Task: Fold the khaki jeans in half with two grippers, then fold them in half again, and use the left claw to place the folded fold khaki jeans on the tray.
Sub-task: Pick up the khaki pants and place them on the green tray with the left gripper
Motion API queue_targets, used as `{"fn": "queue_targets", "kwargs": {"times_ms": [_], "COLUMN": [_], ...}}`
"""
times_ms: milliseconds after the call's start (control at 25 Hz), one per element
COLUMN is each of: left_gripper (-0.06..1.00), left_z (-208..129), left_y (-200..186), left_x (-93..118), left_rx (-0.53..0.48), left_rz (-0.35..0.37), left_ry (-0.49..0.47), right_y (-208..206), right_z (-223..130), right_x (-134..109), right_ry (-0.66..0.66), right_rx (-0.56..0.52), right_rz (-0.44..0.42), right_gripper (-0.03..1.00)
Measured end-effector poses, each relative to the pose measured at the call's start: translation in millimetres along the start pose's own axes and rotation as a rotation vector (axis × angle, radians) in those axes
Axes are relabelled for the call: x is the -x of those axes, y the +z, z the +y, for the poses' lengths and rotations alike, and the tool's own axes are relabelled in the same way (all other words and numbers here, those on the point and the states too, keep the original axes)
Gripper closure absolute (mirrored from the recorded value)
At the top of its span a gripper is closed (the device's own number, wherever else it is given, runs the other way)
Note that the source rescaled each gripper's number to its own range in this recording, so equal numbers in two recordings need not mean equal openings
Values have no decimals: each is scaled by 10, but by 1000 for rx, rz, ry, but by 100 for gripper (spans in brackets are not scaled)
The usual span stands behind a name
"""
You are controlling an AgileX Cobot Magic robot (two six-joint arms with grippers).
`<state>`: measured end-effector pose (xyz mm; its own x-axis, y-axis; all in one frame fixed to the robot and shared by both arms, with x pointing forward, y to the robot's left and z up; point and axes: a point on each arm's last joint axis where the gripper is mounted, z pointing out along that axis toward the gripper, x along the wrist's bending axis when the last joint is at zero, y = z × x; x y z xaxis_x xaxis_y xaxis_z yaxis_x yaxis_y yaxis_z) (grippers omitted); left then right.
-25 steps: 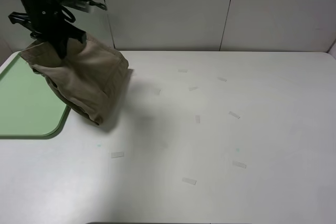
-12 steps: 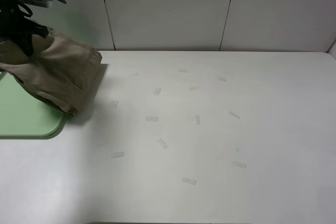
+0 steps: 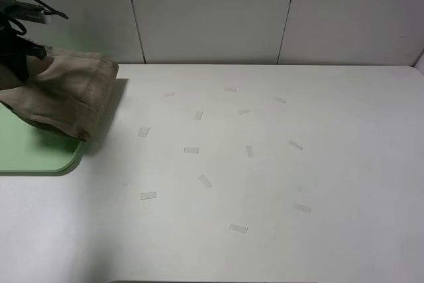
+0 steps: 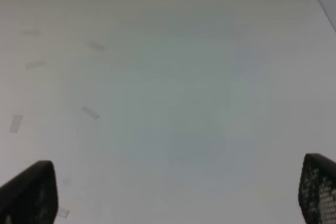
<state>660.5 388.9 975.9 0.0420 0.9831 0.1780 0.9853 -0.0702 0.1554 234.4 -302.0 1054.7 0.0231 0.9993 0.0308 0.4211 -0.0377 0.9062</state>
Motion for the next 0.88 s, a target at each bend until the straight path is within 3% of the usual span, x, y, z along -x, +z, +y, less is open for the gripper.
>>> {"fn": "queue_targets", "kwargs": {"times_ms": [600, 640, 720, 760, 880], "left_gripper": [75, 67, 29, 16, 0], "left_z": [-31, -29, -27, -31, -32], "left_y": [103, 103, 106, 108, 110], "left_x": [-202, -202, -229, -243, -243], "left_rx": [9, 11, 21, 23, 25], "left_rz": [13, 14, 17, 16, 2], "left_ry": [-35, -35, -45, -49, -54], "right_y": [-1, -1, -1, -1, -1], "right_z": [-1, -1, -1, -1, -1], "right_x": [-12, -12, -12, -12, -12], "right_ry": [8, 8, 8, 8, 8], "right_rx": [0, 0, 0, 0, 0], "right_rz": [13, 13, 13, 13, 13], "right_gripper": [-3, -3, -3, -3, -3]}}
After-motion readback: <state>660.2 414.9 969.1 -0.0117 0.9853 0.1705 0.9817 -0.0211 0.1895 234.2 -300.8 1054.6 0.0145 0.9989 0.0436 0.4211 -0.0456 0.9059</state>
